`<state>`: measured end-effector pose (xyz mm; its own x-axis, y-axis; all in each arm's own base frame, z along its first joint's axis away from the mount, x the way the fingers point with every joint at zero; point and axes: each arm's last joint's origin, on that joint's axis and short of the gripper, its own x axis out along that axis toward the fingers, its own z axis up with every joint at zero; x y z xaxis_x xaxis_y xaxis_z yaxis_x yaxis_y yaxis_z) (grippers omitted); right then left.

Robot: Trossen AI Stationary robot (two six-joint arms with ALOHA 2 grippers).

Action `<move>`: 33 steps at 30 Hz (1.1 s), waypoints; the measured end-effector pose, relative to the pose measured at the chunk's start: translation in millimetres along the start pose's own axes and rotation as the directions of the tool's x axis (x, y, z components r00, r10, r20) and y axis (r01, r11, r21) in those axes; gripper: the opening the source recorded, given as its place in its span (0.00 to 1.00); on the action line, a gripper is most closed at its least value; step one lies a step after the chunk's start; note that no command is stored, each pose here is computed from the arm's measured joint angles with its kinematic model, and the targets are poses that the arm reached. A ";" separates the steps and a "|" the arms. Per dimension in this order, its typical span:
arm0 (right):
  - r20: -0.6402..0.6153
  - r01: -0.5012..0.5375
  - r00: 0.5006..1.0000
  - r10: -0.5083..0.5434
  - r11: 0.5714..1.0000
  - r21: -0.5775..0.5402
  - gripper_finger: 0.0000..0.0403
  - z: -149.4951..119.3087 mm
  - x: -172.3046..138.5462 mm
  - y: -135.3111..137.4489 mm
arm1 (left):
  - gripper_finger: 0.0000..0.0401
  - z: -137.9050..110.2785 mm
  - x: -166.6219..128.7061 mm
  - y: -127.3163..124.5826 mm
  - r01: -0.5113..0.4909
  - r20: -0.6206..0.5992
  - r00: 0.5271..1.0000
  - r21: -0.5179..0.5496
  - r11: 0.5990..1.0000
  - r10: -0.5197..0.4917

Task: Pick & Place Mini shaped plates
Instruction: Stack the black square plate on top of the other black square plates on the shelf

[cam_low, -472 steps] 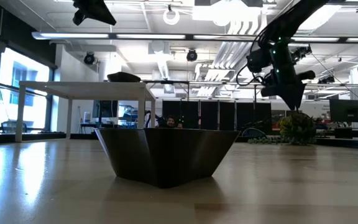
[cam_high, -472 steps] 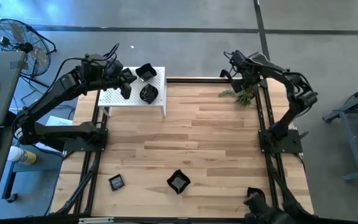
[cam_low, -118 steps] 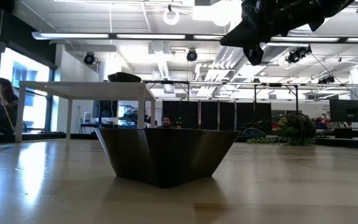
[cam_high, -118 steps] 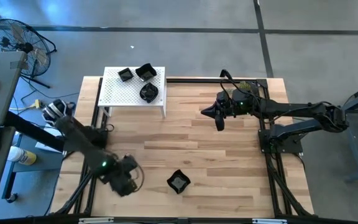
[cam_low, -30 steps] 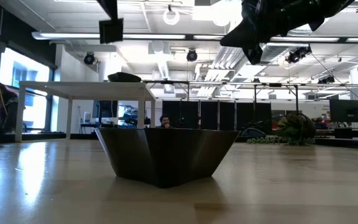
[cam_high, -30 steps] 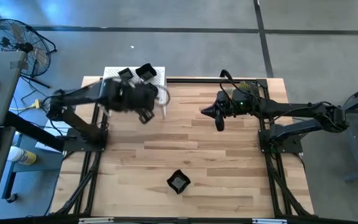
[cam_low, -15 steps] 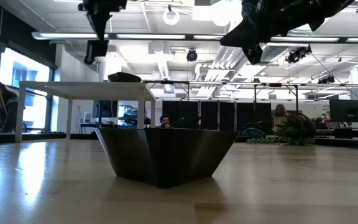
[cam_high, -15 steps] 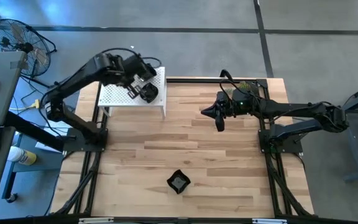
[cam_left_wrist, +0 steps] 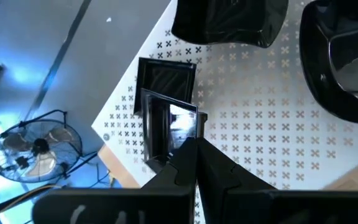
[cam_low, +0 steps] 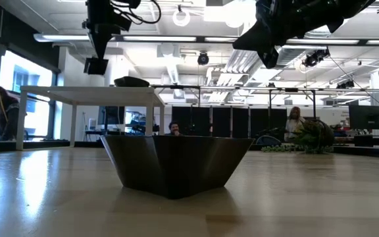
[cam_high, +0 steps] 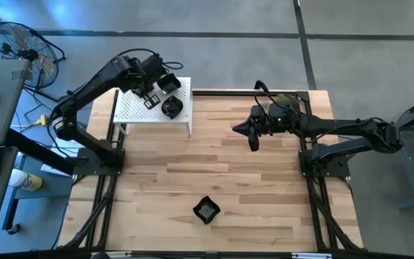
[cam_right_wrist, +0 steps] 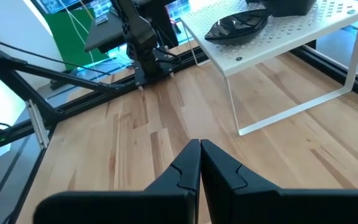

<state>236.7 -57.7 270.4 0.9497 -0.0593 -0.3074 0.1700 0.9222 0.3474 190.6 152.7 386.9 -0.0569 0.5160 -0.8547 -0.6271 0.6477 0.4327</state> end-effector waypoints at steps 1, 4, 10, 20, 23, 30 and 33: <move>0.001 0.002 1.000 -0.002 1.000 0.000 0.02 0.0 0.0 -0.1 | 0.00 0.5 1.5 1.2 0.006 0.000 1.000 -0.001 1.000 -0.006; 0.002 0.005 1.000 -0.005 1.000 0.001 0.02 0.0 0.0 -0.1 | 0.00 1.5 3.8 5.9 0.008 0.004 1.000 0.002 1.000 -0.008; 0.004 0.013 1.000 -0.013 1.000 -0.002 0.02 0.1 0.0 -0.4 | 0.00 2.1 9.8 18.3 0.006 -0.001 1.000 -0.003 1.000 -0.006; 0.007 0.022 1.000 -0.022 1.000 -0.006 0.02 0.2 0.0 -0.6 | 0.00 21.4 27.2 29.2 -0.040 0.065 0.997 0.086 0.995 0.035; 0.007 0.022 1.000 -0.022 1.000 -0.004 0.02 0.2 0.0 -0.6 | 0.00 24.9 33.2 27.6 -0.057 0.044 0.998 0.113 0.992 0.052; 0.007 0.022 1.000 -0.022 1.000 0.001 0.02 0.2 0.0 -0.6 | 0.00 32.0 44.1 25.3 -0.104 0.012 0.995 0.153 0.983 0.104; 0.007 0.022 1.000 -0.022 1.000 0.001 0.02 0.2 0.0 -0.6 | 0.00 33.6 46.0 25.0 -0.119 0.009 0.993 0.159 0.980 0.119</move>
<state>236.7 -58.3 270.4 0.9476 -0.0821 -0.3087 0.1910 0.9202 0.3417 198.4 211.4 368.1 -0.1244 0.5946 -0.7944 -0.4845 0.6622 0.5716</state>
